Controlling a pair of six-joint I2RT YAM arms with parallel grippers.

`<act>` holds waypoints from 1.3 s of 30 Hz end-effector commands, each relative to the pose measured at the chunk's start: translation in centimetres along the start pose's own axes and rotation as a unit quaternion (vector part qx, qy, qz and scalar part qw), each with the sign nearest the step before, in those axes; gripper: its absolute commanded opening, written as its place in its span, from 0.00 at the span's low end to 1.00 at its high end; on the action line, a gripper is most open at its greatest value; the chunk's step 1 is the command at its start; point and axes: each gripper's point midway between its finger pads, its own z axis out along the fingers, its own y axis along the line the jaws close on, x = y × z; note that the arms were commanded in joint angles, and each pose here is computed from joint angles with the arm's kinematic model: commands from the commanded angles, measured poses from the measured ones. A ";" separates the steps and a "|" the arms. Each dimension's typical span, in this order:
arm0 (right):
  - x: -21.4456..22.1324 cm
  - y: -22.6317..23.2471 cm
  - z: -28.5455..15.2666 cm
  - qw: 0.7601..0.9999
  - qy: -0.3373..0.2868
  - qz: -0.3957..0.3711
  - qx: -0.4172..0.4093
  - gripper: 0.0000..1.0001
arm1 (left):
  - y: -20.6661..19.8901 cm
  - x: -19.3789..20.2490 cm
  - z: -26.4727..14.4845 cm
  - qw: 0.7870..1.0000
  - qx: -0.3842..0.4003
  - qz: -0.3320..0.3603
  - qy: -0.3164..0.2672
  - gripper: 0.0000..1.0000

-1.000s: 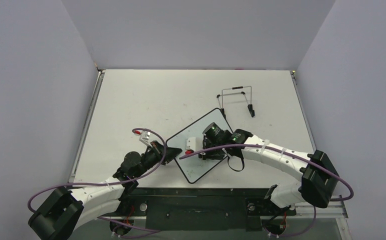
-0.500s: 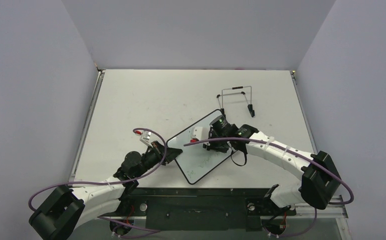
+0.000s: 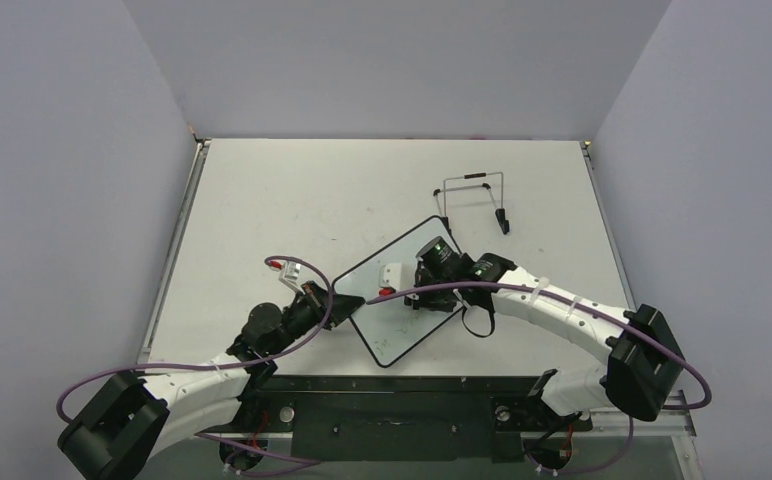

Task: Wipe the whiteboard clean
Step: Erase the whiteboard at the center of the board.

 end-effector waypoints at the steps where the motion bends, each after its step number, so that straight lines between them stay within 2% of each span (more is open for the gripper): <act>1: -0.6 -4.2 -1.4 0.997 -0.015 0.033 0.075 0.00 | -6.0 -3.2 0.1 0.993 0.108 0.006 -0.055 0.00; 6: 0.6 -2.1 -1.5 0.999 -0.021 0.006 0.034 0.00 | -5.9 -3.1 0.1 0.993 0.107 0.006 -0.054 0.00; 9: 0.6 0.0 -1.4 0.999 -0.033 -0.014 -0.018 0.00 | -6.0 -3.2 0.1 0.993 0.109 0.007 -0.055 0.00; 13: -0.1 0.6 -1.1 0.998 -0.037 -0.023 -0.039 0.00 | -6.0 -3.3 0.1 0.992 0.109 0.006 -0.056 0.00; 16: -0.8 -0.4 -1.0 0.999 -0.035 -0.009 -0.018 0.00 | -6.1 -3.2 0.1 0.992 0.110 0.007 -0.054 0.00; 19: -1.2 -3.2 -1.4 0.998 -0.037 0.033 0.048 0.00 | -6.2 -3.3 0.2 0.992 0.112 0.008 -0.053 0.00; 22: -0.3 -6.2 -2.3 0.990 -0.030 0.079 0.117 0.00 | -6.2 -3.2 0.2 0.992 0.111 0.008 -0.052 0.00; 26: 0.8 -7.2 -2.6 0.983 -0.026 0.104 0.147 0.00 | -6.2 -3.2 0.2 0.992 0.111 0.006 -0.052 0.00; 29: 1.0 -5.6 -1.9 0.991 -0.021 0.078 0.103 0.00 | -6.2 -3.2 0.3 0.992 0.113 0.005 -0.052 0.00; 34: -0.3 0.1 -0.6 0.999 -0.027 -0.021 -0.016 0.00 | -6.3 -3.2 0.2 0.992 0.114 0.005 -0.053 0.00; 39: -1.4 1.3 -0.4 0.998 -0.029 -0.043 -0.040 0.00 | -6.1 -3.1 0.3 0.993 0.111 0.009 -0.049 0.00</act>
